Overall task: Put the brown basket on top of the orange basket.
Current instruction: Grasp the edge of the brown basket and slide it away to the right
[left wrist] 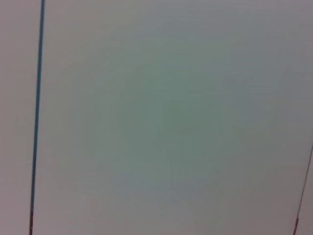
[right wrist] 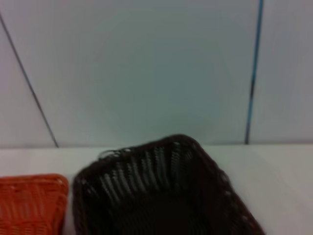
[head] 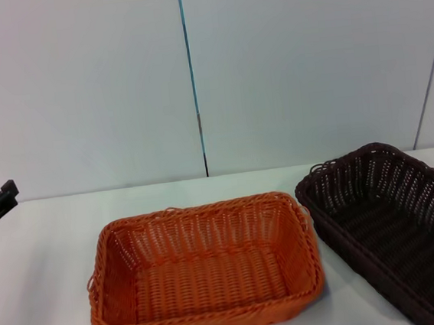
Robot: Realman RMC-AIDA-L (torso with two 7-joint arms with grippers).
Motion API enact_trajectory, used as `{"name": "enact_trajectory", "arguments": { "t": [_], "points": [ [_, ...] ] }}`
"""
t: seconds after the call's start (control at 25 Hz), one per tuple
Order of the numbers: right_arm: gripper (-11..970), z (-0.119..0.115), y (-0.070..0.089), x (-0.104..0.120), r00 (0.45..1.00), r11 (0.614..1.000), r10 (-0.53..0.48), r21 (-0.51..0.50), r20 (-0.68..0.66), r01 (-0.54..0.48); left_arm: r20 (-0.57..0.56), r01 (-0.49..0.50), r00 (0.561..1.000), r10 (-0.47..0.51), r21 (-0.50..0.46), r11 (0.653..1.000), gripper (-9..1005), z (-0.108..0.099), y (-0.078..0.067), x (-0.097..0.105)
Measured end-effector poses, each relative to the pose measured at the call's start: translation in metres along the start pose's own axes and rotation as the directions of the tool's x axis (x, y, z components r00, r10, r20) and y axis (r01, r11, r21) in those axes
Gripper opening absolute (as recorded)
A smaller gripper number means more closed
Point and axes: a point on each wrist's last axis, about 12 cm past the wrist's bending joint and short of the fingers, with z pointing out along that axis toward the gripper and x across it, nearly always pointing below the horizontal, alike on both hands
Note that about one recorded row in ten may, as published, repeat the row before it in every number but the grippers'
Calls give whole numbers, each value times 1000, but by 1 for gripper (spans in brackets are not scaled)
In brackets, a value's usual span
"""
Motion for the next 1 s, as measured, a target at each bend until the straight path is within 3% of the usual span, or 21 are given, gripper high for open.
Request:
{"name": "enact_trajectory", "arguments": {
  "t": [0.24, 0.48, 1.0],
  "points": [
    [732, -1, 17, 14, 986, 996, -14, -89, 167, 29, -2, 6, 1000, -6, -5, 1000, 906, -4, 2, 2],
    [732, 20, 16, 14, 959, 986, -49, -139, 278, 91, -7, 7, 1000, -7, -5, 1000, 906, -5, 3, 4],
    [732, 39, 11, 10, 960, 990, -47, -112, 276, 81, -34, -55, 998, 55, -17, 998, 905, -4, 6, 3]
  ]
}}
